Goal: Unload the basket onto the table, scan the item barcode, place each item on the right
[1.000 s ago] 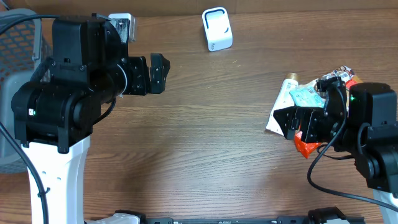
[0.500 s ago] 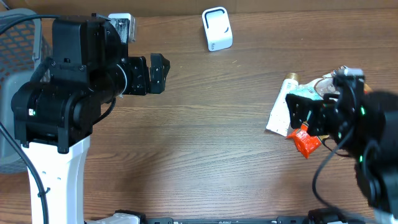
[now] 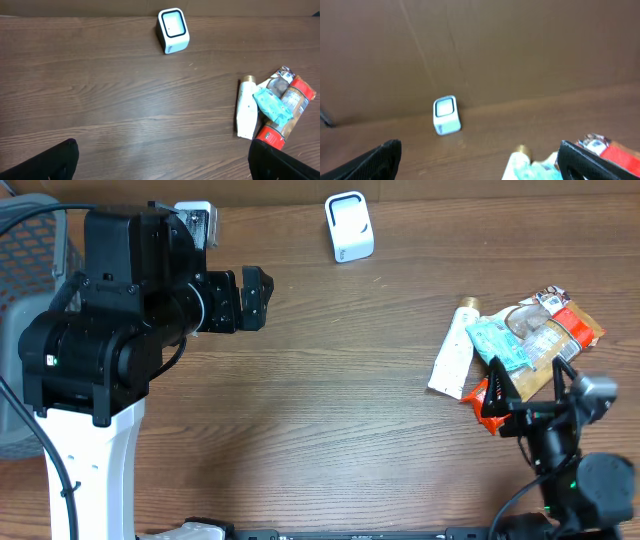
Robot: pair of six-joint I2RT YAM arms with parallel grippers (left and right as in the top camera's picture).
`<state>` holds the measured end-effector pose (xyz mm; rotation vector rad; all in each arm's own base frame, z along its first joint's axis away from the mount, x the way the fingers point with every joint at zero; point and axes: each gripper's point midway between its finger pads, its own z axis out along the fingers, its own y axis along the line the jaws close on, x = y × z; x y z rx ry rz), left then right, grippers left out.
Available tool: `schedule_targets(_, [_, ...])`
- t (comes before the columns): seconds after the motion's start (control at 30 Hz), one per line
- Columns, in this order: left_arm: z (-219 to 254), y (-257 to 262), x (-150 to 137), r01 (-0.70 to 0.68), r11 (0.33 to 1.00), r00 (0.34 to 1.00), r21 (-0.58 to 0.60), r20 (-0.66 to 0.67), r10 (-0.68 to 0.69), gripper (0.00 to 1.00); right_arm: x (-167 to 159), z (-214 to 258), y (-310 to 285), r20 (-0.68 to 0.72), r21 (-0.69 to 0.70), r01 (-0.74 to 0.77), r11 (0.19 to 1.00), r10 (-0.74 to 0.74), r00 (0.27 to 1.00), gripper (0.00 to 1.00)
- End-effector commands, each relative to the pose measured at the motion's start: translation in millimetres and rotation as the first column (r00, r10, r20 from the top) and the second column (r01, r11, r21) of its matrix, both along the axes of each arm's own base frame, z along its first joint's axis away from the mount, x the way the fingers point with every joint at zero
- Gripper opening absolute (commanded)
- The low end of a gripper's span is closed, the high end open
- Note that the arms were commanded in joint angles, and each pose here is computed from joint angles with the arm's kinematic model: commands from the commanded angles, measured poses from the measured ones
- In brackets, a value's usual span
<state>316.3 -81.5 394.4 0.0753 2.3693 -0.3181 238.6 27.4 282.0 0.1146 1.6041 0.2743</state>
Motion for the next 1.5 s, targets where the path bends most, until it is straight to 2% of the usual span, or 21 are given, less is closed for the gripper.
schedule_targets(0.0, [1.3,-1.1,0.6,0.019,1.0,1.0,0.012,0.01,-0.019,0.99,-0.1,-20.3,-6.9,0.066,0.006,0.038,0.999,-0.038,0.997,1.0])
schedule_targets(0.23, [1.2,-1.1,0.6,0.019,1.0,1.0,0.012,0.01,-0.019,1.0,3.9,-61.0,-3.1,0.155,0.034,0.016,0.999,-0.021,0.988,1.0])
schedule_targets(0.5, [1.2,-1.1,0.6,0.019,1.0,1.0,0.012,0.01,-0.019,1.0,6.7,-112.1,-3.3,0.005,0.025,0.023,0.999,-0.023,1.0,1.0])
schedule_targets(0.6, [1.2,-1.1,0.6,0.019,1.0,1.0,0.011,0.009,-0.019,1.0,6.7,-111.5,-2.7,0.012,-0.013,0.019,1.0,-0.019,1.0,1.0])
schedule_targets(1.47, [1.2,-1.1,0.6,0.019,1.0,1.0,0.011,0.009,-0.019,1.0,6.7,-110.6,-2.7,0.015,-0.011,0.019,1.0,-0.019,1.0,1.0])
